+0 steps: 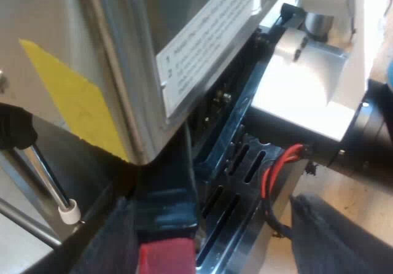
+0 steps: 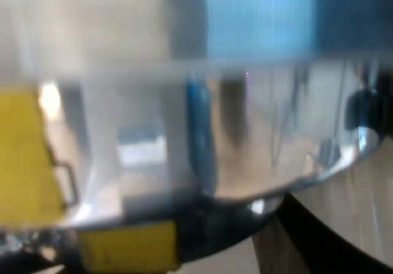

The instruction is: Put the handle in the coffee machine

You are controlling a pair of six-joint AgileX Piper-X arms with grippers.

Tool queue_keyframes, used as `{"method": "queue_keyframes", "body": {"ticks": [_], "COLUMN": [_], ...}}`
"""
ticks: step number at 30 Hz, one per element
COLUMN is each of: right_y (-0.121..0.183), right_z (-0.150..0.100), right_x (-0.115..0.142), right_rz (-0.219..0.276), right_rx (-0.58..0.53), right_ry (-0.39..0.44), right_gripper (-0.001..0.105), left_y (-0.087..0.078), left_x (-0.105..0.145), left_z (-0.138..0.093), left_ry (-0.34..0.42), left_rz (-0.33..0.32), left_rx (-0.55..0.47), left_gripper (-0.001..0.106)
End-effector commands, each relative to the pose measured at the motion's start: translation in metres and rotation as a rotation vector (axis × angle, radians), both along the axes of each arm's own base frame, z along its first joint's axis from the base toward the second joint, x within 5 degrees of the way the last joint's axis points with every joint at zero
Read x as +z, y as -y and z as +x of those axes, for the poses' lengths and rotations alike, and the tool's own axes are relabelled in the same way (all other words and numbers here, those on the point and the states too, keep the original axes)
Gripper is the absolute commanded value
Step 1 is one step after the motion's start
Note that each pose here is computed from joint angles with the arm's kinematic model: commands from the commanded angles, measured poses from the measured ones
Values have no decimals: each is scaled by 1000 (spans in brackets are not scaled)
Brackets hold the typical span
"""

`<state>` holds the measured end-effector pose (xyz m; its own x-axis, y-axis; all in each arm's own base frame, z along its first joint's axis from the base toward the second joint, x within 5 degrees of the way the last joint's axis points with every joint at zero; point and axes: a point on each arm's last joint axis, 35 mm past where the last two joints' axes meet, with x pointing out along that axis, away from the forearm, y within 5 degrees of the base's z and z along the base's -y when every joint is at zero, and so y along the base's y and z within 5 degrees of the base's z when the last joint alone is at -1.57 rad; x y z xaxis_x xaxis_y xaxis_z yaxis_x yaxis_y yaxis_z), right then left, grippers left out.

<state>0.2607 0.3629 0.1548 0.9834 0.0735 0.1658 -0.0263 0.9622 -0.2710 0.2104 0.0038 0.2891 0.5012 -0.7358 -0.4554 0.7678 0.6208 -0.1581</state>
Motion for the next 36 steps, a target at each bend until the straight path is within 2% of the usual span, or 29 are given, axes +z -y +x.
{"method": "queue_keyframes", "body": {"ticks": [1, 6, 9, 10, 11, 14, 16, 21, 25, 29, 36], "right_y": [-1, -1, -1, -1, -1, -1, -1, -1, -1, -1, -1], "right_z": [-4, -4, -4, -4, -4, -5, -5, -5, -5, -5, -5], "right_x": [33, 33, 34, 34, 34, 35, 35, 35, 35, 35, 35], "right_rz": [129, 129, 131, 131, 131, 138, 138, 138, 138, 138, 138], "right_rx": [52, 52, 52, 52, 52, 52, 52, 52, 52, 52, 52], "right_ry": [102, 102, 103, 103, 103, 107, 107, 107, 107, 107, 107], "right_gripper": [39, 39, 39, 39, 39, 39, 39, 39, 39, 39, 39], "left_y": [0, 0, -1, -2, -3, -6, -7, -10, -14, -15, -13], "left_x": [13, 32, 43, 45, 44, 41, 39, 28, 9, -3, -6], "left_z": [-4, -6, -7, -7, -6, -2, 0, 17, 30, 37, 27], "left_ry": [-1, 24, 22, 21, 21, 2, -12, -56, -149, -233, -277], "left_rz": [-1, 17, 57, 86, 116, 198, 208, 180, 223, 239, 280], "left_rx": [0, 12, 47, 72, 98, 175, 186, 217, 243, 201, 109], "left_gripper": [58, 55, 28, 11, 0, 1, 1, 1, 1, 1, 1]}}
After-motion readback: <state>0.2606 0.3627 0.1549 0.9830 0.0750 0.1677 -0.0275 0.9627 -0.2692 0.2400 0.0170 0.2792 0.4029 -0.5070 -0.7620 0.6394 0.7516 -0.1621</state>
